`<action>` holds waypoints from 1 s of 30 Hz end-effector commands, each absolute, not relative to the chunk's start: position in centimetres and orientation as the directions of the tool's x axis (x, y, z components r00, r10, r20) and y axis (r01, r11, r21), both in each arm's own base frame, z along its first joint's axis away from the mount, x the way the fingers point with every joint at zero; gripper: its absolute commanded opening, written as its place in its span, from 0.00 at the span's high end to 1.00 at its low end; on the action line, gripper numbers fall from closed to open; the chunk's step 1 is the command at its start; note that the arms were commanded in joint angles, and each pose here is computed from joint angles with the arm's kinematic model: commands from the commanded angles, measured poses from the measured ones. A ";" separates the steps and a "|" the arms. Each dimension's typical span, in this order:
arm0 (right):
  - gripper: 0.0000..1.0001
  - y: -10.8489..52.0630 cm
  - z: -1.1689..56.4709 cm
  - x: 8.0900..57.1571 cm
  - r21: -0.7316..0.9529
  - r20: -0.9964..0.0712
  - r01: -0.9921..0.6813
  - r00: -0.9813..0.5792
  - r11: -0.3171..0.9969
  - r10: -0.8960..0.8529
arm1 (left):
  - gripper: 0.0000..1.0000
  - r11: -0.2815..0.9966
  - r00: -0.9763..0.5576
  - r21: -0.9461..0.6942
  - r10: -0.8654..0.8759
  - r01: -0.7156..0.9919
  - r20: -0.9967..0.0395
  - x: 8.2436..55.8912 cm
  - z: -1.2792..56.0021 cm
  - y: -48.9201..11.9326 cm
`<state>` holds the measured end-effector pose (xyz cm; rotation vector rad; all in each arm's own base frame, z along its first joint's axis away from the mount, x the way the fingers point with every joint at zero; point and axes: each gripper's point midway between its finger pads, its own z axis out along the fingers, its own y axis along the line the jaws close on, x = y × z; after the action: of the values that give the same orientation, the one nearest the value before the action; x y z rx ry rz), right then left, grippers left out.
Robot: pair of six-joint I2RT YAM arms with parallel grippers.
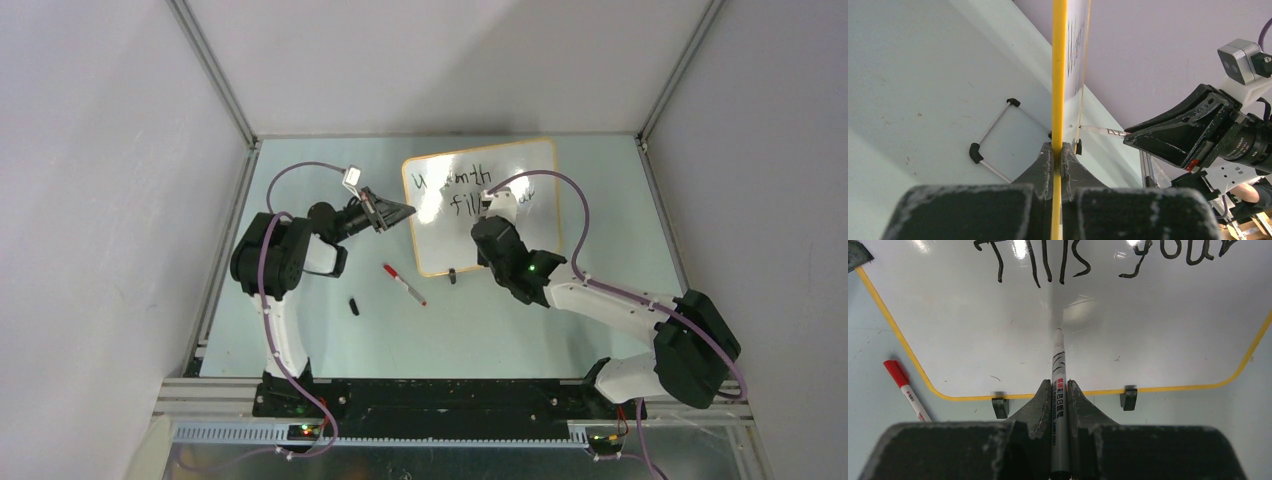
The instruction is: Write a sentence on the whiteboard
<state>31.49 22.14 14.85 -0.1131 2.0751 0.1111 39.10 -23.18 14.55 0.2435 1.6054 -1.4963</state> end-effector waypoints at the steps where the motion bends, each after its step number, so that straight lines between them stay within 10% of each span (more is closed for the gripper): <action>1: 1.00 22.4 16.8 32.6 0.070 -0.896 -0.097 -0.444 0.993 0.020 | 1.00 0.235 -0.542 -0.663 -0.417 0.711 -0.730 38.4 15.9 -23.4; 30: 1.00 22.8 16.1 33.3 0.072 -0.882 -0.113 -0.471 0.991 0.010 | 1.00 0.235 -0.539 -0.659 -0.416 0.715 -0.733 38.3 16.0 -23.4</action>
<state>32.35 21.92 14.65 -0.0981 2.0895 0.1001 39.14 -23.18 14.54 0.2399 1.6048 -1.4939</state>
